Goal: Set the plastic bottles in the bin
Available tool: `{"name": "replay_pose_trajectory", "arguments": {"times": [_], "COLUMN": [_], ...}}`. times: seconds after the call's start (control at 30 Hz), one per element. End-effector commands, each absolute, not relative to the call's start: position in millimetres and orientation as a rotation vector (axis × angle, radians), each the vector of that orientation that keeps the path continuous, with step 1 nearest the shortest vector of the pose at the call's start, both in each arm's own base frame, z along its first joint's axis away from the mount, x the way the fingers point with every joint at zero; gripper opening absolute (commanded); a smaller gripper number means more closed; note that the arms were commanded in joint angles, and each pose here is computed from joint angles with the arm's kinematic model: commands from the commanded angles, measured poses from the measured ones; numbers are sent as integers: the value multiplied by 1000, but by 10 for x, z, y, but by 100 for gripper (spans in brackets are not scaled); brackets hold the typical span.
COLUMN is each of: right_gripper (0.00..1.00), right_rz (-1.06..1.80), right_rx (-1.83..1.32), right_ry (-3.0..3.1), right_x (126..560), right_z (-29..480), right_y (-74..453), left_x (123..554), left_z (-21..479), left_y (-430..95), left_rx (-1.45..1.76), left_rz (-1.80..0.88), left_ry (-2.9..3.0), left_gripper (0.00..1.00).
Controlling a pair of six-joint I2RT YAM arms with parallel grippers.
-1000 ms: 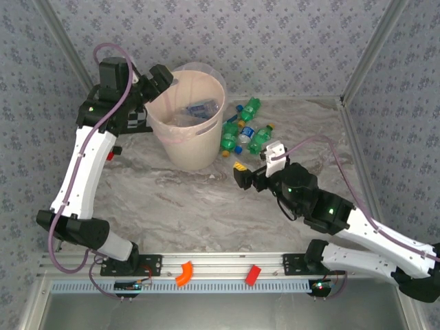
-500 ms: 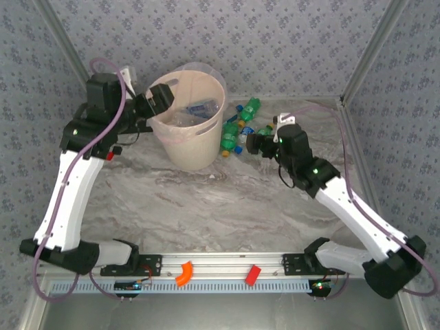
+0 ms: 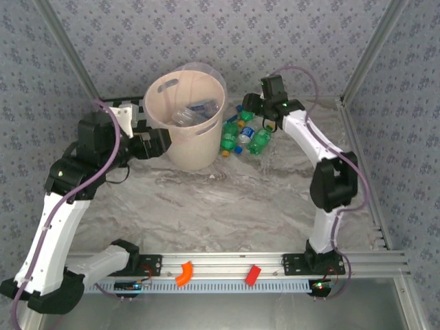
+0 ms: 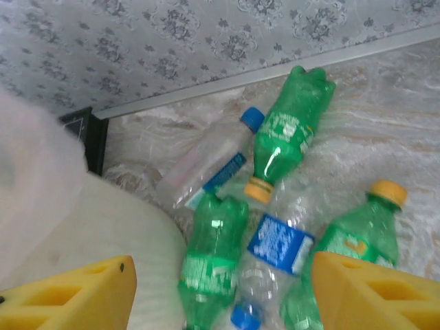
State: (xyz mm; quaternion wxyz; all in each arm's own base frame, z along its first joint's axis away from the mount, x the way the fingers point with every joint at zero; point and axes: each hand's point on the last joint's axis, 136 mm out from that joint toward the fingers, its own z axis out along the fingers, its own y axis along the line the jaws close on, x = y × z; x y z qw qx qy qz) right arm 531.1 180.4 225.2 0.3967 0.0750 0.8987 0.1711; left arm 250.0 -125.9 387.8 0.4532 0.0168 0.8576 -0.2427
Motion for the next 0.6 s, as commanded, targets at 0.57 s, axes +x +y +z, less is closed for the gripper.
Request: {"name": "replay_pose_trajectory", "arguments": {"times": [0.57], "right_gripper": [66], "right_rz": [124], "right_rx": [470], "right_ry": [2541], "right_x": [5216], "right_z": [1172], "right_y": [1155], "left_x": [2313], "left_z": [3591], "left_y": [-1193], "left_rx": [139], "left_rz": [-538], "left_ry": [2142], "left_gripper": [100]}}
